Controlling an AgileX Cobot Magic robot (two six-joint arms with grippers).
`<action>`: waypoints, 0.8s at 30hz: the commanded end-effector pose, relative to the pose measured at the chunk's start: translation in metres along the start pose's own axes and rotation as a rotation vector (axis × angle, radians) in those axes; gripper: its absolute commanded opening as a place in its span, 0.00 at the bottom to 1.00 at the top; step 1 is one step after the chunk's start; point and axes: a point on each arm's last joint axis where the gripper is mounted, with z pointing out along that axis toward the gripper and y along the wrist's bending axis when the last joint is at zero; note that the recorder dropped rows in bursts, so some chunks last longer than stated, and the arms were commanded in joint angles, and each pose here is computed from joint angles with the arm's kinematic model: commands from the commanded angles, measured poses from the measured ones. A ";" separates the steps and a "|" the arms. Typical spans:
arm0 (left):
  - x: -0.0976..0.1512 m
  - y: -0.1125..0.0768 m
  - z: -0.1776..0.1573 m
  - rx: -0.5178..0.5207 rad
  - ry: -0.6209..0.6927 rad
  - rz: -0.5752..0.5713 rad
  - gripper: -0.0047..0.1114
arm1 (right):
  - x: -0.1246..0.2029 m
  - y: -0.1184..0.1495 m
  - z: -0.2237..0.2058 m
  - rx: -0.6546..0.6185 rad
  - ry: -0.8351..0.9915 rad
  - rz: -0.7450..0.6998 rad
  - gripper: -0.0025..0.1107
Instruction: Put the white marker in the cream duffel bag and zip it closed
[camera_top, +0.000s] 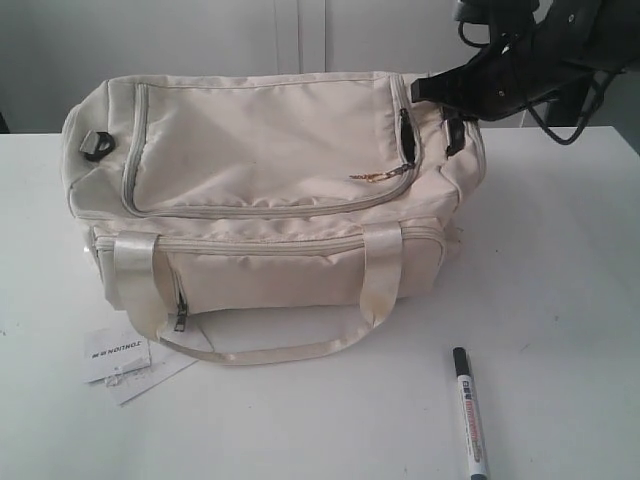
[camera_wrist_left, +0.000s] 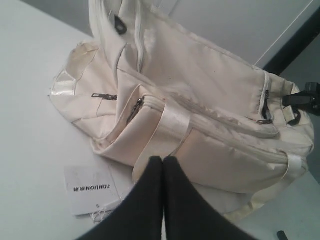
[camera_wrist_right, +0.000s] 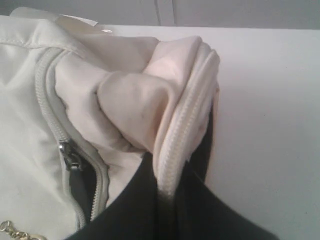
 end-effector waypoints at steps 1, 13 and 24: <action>-0.015 -0.013 -0.005 0.046 -0.032 0.043 0.04 | -0.003 -0.001 -0.014 -0.005 0.024 0.001 0.02; -0.038 -0.032 -0.011 0.080 -0.061 0.262 0.04 | -0.001 0.004 -0.031 -0.034 0.096 0.014 0.02; -0.079 -0.054 0.018 -0.005 0.130 0.460 0.04 | -0.002 0.004 -0.031 -0.034 0.095 0.014 0.02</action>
